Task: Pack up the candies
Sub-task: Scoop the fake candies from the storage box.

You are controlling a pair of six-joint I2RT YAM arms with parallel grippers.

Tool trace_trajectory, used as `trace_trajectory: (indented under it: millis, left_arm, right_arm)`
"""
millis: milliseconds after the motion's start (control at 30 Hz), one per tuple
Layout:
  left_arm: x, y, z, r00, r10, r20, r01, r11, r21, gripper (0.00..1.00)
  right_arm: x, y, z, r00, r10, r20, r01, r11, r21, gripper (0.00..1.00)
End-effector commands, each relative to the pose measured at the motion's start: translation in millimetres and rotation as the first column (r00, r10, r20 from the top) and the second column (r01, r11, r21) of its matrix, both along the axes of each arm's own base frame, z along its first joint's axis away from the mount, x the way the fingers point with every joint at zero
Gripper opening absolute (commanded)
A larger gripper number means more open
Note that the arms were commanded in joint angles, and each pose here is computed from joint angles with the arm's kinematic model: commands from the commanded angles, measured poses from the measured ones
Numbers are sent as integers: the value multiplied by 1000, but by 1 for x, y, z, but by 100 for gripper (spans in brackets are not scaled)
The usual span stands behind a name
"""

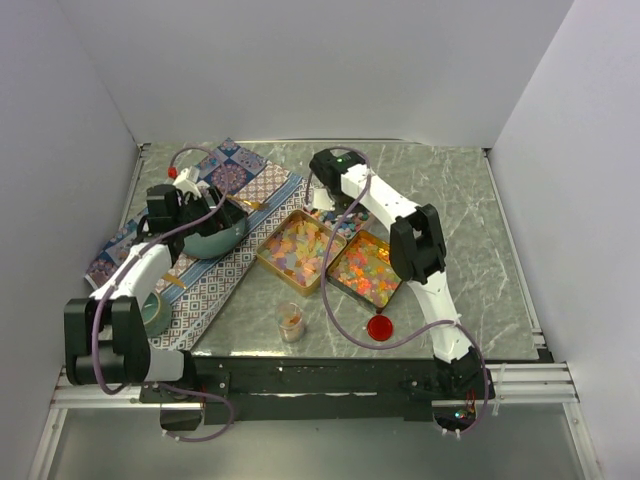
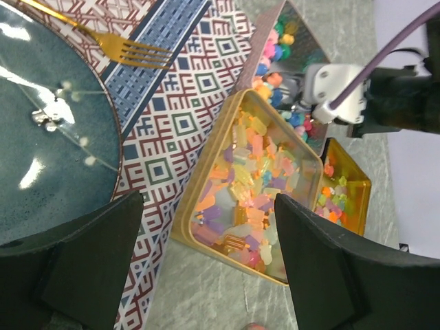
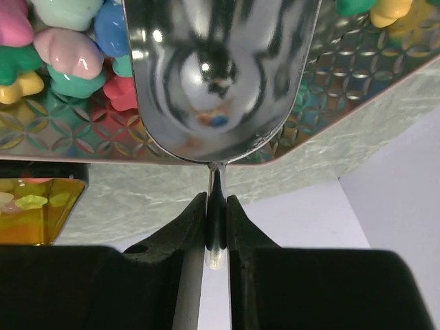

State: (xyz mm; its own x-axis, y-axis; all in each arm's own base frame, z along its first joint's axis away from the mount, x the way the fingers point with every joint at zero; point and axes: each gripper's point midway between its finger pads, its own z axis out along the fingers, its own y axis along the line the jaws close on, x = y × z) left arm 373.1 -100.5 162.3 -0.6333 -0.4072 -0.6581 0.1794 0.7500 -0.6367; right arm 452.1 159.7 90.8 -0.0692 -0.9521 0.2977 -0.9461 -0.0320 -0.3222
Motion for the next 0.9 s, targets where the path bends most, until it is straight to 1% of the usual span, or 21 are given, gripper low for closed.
trace_trajectory:
  millis: [0,67,100,167,233,333,367,400,467,500,567,700,867]
  left_arm:
    - [13,1,10,999,-21,39,20,1000,23,83]
    - [15,2,6,999,-22,25,21,999,28,83]
    - [17,2,7,999,-23,28,22,999,29,83]
    - [19,2,4,999,-26,21,25,999,31,83]
    - [20,3,1,1000,-24,17,23,999,39,82]
    - [23,5,-3,1000,-24,11,24,998,61,82]
    - [24,5,-3,1000,-25,10,24,998,66,82]
    - [24,7,-5,1000,-22,8,21,997,72,82]
    - [25,7,-7,1000,-23,3,23,997,77,82]
    - [26,7,-8,1000,-23,2,23,997,77,82]
    - [27,7,-10,1000,-26,-9,26,997,74,82]
    - [30,7,-14,999,-38,-25,41,995,88,82]
    - [37,7,-16,998,-52,-39,56,994,96,82]
  right_arm:
    - [12,17,-6,995,96,-42,-93,994,55,0]
    - [22,22,-5,992,125,-12,-124,990,62,0]
    - [30,27,-5,989,144,22,-146,987,74,0]
    - [38,36,-3,979,198,43,-201,975,89,0]
    - [41,42,-4,969,245,41,-248,964,95,0]
    - [35,52,-12,954,300,-3,-297,944,147,0]
    - [34,55,-11,952,306,3,-303,939,165,0]
    - [30,53,-22,950,312,-20,-304,937,170,0]
    - [23,53,-27,946,322,-47,-306,929,211,0]
    - [21,56,-33,942,329,-61,-302,915,269,0]
    - [19,52,-43,944,323,-71,-292,915,280,0]
    - [25,52,-53,952,298,-66,-255,896,364,0]
    - [30,42,-58,966,251,-67,-201,886,418,0]
